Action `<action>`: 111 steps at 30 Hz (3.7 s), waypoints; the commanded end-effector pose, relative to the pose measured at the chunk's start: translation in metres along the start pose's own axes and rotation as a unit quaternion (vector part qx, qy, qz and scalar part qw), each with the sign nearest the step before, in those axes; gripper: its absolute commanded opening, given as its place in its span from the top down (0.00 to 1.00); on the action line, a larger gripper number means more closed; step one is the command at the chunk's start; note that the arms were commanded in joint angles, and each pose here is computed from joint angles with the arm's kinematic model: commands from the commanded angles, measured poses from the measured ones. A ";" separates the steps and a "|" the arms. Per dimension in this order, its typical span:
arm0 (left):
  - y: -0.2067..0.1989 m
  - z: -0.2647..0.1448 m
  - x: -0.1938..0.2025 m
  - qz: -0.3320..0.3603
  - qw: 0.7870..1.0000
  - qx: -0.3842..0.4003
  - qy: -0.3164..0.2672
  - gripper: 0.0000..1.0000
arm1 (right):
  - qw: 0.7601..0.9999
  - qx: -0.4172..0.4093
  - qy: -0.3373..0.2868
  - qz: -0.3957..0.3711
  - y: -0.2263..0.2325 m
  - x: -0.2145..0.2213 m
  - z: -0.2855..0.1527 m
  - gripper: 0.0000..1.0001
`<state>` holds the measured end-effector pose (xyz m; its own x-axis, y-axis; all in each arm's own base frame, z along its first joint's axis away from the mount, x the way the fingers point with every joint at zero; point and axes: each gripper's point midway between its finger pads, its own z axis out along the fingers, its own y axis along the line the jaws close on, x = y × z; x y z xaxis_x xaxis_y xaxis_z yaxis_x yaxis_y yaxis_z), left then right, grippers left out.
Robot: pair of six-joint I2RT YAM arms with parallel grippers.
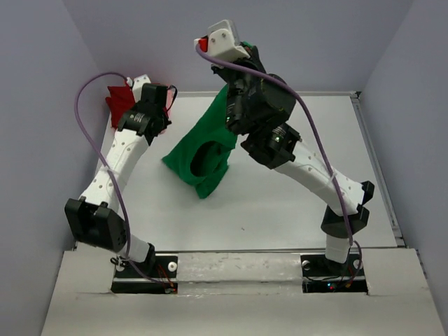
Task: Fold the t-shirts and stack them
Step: Flatten out the tshirt
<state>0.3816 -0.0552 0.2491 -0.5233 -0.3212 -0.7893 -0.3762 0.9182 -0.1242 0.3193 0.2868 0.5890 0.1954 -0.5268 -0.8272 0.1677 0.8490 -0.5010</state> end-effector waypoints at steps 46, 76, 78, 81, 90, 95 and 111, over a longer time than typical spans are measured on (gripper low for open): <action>0.010 -0.002 -0.130 -0.016 0.997 0.014 -0.077 0.97 | 0.991 0.103 0.007 0.083 -0.149 0.016 0.002 1.00; -0.004 0.005 -0.111 0.006 0.998 0.033 -0.060 0.97 | 0.986 0.135 0.098 -0.008 -0.108 0.123 0.094 1.00; -0.007 0.003 -0.110 0.008 0.997 0.041 -0.059 0.97 | 0.986 0.121 0.113 -0.003 -0.106 0.147 0.110 1.00; -0.018 -0.001 -0.104 0.023 0.997 0.061 -0.052 0.97 | 0.986 0.086 0.140 0.012 -0.097 0.193 0.136 1.00; -0.057 -0.007 -0.077 0.076 0.990 0.113 -0.034 0.96 | 0.963 0.048 0.266 -0.003 -0.052 0.332 0.174 1.00; -0.077 -0.012 -0.068 0.093 0.986 0.135 -0.026 0.96 | 0.944 0.056 0.323 -0.028 -0.040 0.387 0.178 1.00; -0.138 0.006 -0.003 0.141 0.972 0.185 0.041 0.96 | 0.868 0.148 0.473 -0.015 -0.077 0.503 0.151 1.00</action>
<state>0.4365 -0.1605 0.2707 -0.6262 -0.0704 -0.7765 0.0342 0.9925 -0.1175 0.5661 -0.0119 0.2325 -0.6836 -0.3005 -0.6652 0.2910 0.7236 -0.6259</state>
